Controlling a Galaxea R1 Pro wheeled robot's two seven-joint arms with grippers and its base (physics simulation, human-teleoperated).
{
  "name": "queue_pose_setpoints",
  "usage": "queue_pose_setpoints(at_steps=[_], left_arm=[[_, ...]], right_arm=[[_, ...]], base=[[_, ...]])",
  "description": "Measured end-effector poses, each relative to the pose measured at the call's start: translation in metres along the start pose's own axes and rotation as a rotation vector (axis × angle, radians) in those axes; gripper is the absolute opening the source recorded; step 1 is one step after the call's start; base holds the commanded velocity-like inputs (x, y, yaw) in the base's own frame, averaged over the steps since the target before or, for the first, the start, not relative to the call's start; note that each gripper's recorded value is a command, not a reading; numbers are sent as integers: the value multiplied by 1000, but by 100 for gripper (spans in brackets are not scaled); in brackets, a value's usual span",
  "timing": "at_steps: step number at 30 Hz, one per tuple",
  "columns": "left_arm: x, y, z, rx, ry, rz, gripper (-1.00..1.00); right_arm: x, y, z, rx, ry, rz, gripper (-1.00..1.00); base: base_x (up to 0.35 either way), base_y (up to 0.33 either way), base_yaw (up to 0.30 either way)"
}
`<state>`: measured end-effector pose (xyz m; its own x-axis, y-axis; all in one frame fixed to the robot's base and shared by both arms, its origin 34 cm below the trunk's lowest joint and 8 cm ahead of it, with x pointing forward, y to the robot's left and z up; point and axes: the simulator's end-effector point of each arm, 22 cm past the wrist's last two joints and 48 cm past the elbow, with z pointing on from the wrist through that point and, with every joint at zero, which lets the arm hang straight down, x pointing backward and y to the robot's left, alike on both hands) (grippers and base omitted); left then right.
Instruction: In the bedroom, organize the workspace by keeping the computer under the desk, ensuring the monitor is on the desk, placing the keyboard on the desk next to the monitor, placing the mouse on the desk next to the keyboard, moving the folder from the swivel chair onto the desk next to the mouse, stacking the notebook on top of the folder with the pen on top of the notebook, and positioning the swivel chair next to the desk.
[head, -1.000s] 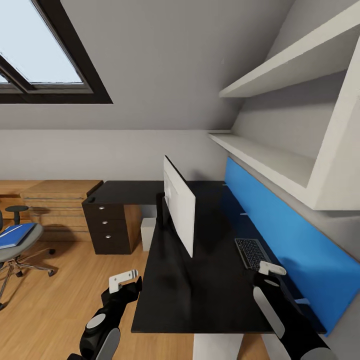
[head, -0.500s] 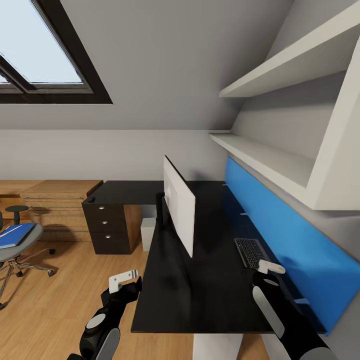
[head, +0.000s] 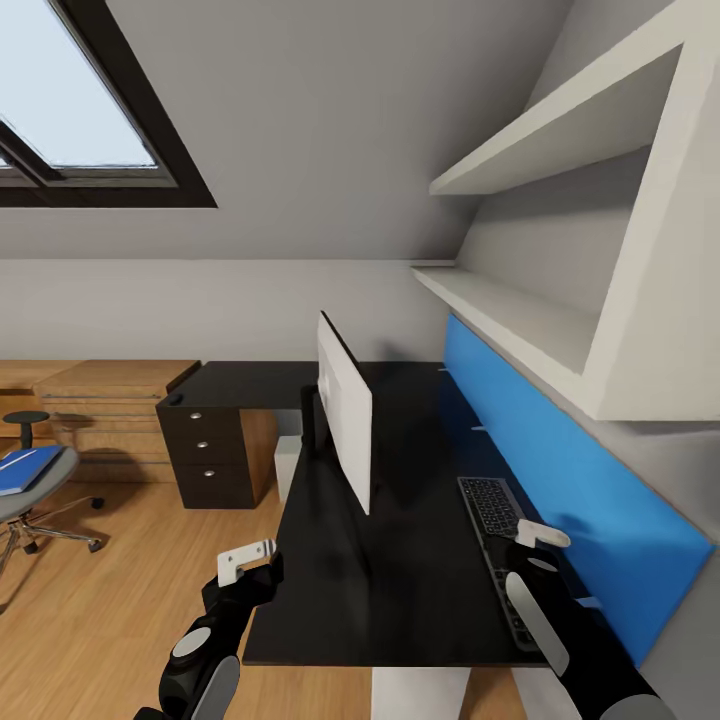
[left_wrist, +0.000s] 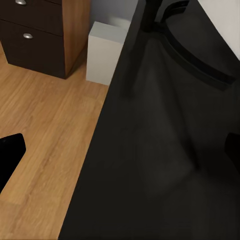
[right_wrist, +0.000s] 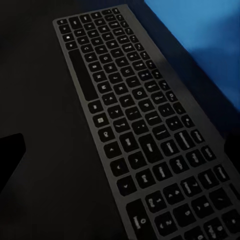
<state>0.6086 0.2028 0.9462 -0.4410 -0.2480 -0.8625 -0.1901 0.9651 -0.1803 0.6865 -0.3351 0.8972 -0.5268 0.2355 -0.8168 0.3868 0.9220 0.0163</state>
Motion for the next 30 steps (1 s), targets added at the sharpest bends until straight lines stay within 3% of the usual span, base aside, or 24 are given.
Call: queue_pose_setpoints(at_steps=[12, 20, 22, 30], left_arm=[[0, 0, 0, 0, 0, -1, 100], [0, 0, 0, 1, -1, -2, 100], [0, 0, 0, 1, 0, -1, 100], [-3, -1, -1, 3, -6, -4, 100]], right_arm=[[6, -5, 3, 11, 13, -3, 100], [9, -24, 9, 41, 12, -10, 100], [11, -35, 18, 58, 21, -13, 100], [10, -39, 38, 24, 26, -6, 100]], base=[[101, -24, 0], [90, -114, 0], [37, -51, 0], [46, -13, 0]])
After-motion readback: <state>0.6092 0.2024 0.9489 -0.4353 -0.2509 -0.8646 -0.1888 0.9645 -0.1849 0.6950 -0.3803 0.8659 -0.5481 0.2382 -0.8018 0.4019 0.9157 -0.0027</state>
